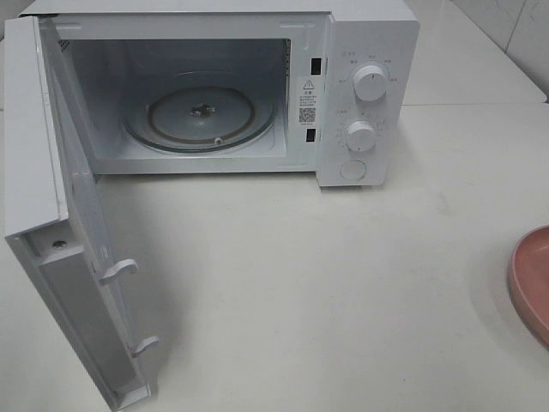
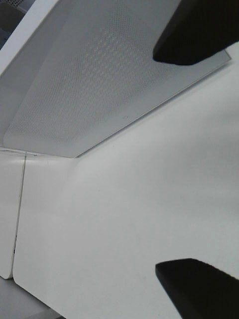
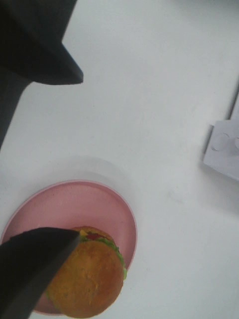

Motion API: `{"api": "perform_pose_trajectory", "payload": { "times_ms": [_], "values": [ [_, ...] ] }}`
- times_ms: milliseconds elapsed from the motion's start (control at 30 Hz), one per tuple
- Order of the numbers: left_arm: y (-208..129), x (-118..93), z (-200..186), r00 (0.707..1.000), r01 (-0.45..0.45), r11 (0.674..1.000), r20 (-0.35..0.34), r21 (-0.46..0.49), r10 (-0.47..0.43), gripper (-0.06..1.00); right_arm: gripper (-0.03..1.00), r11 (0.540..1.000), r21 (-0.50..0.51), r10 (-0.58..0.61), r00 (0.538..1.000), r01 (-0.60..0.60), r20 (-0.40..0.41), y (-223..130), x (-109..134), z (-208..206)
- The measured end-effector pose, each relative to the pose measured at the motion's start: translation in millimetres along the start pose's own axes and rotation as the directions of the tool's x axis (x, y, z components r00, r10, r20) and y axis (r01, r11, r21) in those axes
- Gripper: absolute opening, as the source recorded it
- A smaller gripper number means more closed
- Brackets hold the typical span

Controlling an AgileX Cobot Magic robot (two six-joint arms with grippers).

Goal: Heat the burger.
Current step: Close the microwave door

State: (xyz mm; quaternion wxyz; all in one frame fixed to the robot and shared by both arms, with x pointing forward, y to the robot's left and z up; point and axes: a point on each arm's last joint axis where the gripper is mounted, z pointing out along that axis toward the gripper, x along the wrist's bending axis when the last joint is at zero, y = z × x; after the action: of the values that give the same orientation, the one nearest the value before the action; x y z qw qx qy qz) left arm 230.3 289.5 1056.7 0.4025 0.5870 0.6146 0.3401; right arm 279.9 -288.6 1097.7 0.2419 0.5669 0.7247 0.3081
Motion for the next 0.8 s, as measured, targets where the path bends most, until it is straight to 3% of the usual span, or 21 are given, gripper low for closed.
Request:
{"api": "perform_pose_trajectory", "payload": {
  "times_ms": [233, 533, 800],
  "values": [
    [0, 0, 0, 1.0, 0.0, 1.0, 0.0, 0.0, 0.0, 0.97, 0.76, 0.984, -0.162, 0.09, 0.992, -0.075, 0.092, -25, -1, -24],
    [0, 0, 0, 1.0, 0.0, 1.0, 0.0, 0.0, 0.0, 0.97, 0.76, 0.971, -0.209, 0.147, 0.978, -0.114, 0.151, -66, 1, -2],
    [0, 0, 0, 1.0, 0.0, 1.0, 0.0, 0.0, 0.0, 0.97, 0.76, 0.96, -0.255, 0.163, 0.972, -0.117, 0.167, -70, 2, -2]
  ]
}}
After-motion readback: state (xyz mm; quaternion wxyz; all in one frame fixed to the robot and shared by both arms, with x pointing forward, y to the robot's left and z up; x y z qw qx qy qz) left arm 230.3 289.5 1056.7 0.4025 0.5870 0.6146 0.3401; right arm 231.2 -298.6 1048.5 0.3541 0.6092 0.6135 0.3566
